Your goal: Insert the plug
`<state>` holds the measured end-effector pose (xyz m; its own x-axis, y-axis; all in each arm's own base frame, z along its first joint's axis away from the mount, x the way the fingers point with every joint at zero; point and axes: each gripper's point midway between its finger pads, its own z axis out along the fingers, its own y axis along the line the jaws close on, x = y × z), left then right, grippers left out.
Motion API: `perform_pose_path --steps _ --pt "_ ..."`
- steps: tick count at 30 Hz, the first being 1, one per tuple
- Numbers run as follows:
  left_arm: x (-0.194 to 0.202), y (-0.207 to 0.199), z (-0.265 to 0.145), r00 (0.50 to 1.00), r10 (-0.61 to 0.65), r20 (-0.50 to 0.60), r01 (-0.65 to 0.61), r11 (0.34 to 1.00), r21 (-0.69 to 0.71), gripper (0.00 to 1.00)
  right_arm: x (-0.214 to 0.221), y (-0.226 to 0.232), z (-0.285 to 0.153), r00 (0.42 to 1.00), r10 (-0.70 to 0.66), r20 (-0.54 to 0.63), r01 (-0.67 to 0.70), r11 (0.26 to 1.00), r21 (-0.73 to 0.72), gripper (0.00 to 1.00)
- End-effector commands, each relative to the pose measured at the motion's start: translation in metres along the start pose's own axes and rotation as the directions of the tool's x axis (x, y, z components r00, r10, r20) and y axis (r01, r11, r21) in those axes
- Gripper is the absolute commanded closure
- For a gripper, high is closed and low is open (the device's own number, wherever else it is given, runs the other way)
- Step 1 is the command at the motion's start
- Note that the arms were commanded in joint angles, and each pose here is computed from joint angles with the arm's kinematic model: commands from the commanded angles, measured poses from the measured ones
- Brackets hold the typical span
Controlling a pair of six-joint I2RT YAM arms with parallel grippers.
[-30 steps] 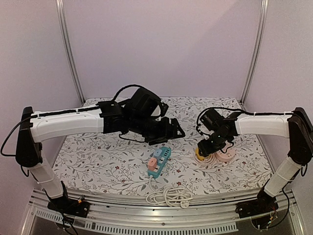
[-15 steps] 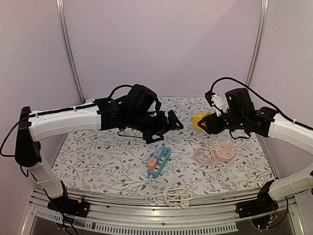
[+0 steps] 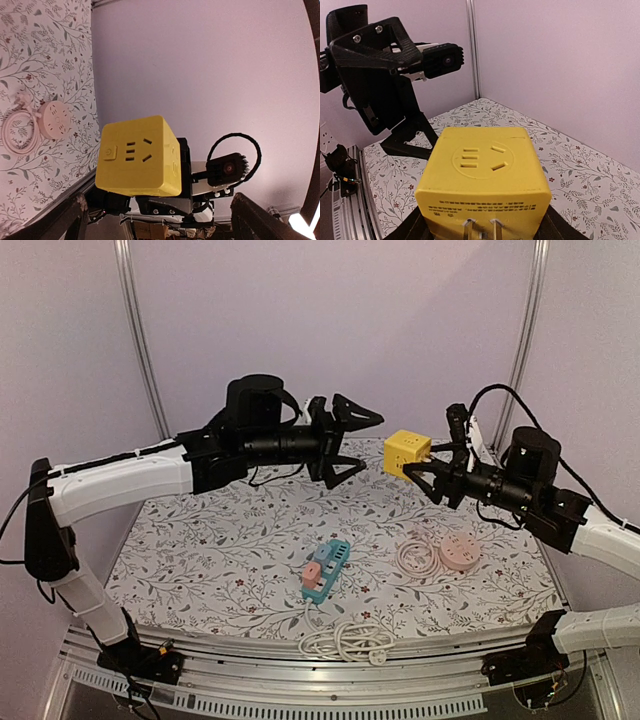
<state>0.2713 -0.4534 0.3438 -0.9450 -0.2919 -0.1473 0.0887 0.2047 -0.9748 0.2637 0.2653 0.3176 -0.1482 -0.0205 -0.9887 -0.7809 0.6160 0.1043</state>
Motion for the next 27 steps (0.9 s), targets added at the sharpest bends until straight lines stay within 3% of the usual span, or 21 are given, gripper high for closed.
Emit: perform_pose_path --steps 1,6,17,27 --pt "-0.006 -0.031 0.0 0.998 -0.04 -0.055 0.048 0.988 0.146 0.0 -0.036 0.027 -0.012 0.984 -0.082 0.16 0.103 0.986 -0.13 0.66" --pt "0.002 -0.049 0.005 0.99 -0.026 -0.138 0.055 0.976 0.211 0.01 -0.043 0.041 -0.016 0.972 -0.112 0.208 0.154 0.969 -0.196 0.66" --pt "0.021 -0.054 0.012 0.963 0.008 -0.27 0.053 0.975 0.216 0.12 -0.049 0.058 -0.023 0.944 -0.171 0.282 0.246 0.934 -0.259 0.66" --pt "0.043 -0.032 0.02 0.929 0.012 -0.371 0.046 0.988 0.147 0.09 -0.057 0.063 -0.025 0.927 -0.196 0.32 0.286 0.92 -0.267 0.66"
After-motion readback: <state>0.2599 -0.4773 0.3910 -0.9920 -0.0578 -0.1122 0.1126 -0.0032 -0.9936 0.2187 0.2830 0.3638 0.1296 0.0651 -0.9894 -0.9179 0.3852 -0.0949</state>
